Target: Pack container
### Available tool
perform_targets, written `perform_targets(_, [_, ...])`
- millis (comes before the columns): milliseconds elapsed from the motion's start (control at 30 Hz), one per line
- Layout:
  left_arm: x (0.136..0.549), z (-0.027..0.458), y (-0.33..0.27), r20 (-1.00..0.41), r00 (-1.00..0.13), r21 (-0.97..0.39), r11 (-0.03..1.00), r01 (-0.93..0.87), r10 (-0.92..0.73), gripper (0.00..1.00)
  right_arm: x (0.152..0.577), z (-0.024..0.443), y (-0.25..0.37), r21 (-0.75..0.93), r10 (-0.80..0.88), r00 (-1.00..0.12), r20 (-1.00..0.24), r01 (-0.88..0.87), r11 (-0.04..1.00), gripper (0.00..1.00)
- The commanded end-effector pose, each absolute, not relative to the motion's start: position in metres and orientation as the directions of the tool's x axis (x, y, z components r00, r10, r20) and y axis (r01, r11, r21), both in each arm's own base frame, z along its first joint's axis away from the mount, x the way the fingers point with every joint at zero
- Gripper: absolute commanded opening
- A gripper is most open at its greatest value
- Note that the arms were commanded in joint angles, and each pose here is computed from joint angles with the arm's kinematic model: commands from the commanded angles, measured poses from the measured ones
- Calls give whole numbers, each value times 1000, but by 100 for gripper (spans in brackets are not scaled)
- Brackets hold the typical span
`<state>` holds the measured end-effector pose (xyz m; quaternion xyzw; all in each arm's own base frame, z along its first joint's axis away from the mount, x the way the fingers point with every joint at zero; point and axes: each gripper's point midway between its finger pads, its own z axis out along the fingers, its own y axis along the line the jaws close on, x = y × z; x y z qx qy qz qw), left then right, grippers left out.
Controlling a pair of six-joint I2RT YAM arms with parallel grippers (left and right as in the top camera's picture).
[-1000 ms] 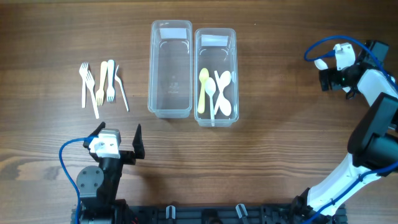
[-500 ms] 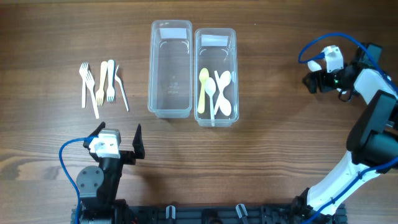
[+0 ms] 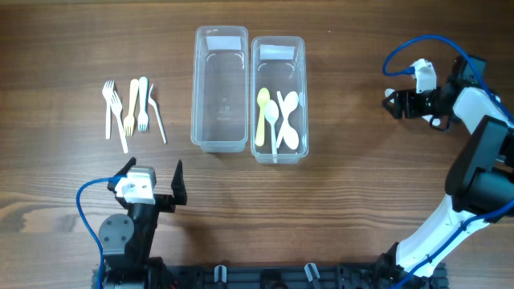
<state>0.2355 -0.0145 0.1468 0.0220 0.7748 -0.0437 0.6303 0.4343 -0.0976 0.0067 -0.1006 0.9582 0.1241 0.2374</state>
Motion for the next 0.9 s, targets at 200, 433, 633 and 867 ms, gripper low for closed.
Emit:
perform_targets(200, [235, 147, -17, -980, -197, -20, 994, 109, 2, 100, 431, -13, -157, -139, -246, -902, -355, -209, 968, 48])
perform_targets(433, [235, 147, -17, -981, -196, -20, 994, 109, 2, 100, 442, -7, -165, -197, -280, -880, -383, -218, 956, 20])
perform_targets(633, [235, 147, -17, -981, -196, -20, 994, 109, 2, 100, 446, -6, -154, -117, -220, -877, -426, -187, 975, 4])
perform_targets(867, [235, 147, -17, -981, -196, -20, 994, 109, 2, 100, 449, -1, -121, 133, 12, -883, -469, -57, 989, 4])
